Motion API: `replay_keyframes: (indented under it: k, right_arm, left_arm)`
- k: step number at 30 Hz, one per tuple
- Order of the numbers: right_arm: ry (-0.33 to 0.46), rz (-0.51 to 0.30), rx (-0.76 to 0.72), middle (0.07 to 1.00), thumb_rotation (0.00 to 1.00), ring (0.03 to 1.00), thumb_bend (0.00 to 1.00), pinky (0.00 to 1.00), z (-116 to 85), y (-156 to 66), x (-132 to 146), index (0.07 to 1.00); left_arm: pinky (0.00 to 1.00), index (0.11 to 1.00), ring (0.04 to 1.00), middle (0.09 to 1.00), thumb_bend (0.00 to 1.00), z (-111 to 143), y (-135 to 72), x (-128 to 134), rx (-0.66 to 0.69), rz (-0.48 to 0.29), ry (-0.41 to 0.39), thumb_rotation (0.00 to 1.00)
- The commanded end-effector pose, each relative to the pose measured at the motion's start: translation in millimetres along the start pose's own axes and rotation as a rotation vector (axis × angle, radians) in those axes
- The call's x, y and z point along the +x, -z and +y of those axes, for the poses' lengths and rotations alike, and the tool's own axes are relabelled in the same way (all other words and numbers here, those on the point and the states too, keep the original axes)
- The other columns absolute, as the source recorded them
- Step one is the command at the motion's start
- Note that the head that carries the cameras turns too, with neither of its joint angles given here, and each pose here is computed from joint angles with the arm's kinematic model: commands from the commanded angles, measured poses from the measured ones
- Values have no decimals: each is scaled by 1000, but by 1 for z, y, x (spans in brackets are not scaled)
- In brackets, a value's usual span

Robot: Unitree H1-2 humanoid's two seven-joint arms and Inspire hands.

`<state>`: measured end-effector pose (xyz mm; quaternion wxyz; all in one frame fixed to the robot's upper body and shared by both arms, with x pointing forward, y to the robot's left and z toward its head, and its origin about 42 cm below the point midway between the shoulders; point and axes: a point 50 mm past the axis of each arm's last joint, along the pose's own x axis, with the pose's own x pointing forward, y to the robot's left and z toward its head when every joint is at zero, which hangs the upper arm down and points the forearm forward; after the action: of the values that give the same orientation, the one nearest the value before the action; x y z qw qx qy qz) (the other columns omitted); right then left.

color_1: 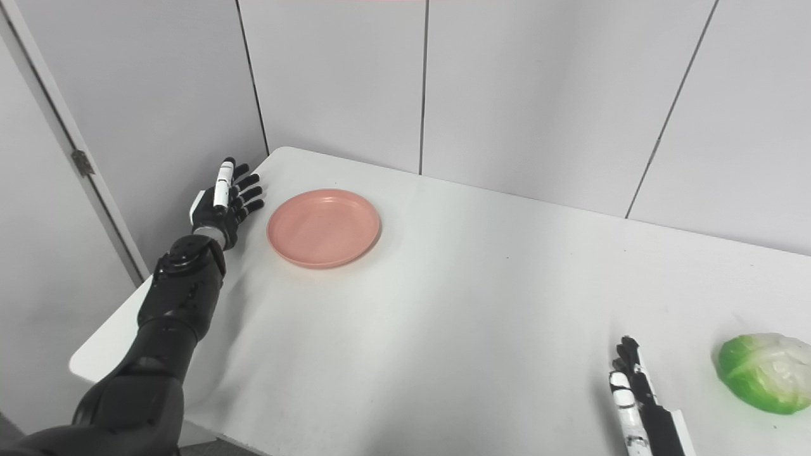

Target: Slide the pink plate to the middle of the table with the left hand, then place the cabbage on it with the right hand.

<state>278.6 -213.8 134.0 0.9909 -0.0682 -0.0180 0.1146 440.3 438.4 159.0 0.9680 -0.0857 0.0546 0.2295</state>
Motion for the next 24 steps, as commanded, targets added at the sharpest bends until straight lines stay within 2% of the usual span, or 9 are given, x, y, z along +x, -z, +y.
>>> replay_keyframes:
  k: [1, 14, 24]
  right_arm:
    - [-6, -47, -5, 1000, 1000, 1000, 141, 1000, 1, -11, 3, 1000]
    - [0, -45, -6, 1000, 1000, 999, 143, 1000, 1, -11, 2, 1000]
    - [-4, -54, -13, 1000, 1000, 998, 158, 1000, 1, -11, 3, 1000]
  left_arm:
    - [856, 855, 869, 867, 410, -7, -15, 2, -20, -70, 38, 1000]
    - [850, 833, 849, 842, 415, -19, 18, -10, -50, -36, 26, 1000]
    - [837, 835, 845, 843, 407, -38, 39, -25, -69, -7, 105, 1000]
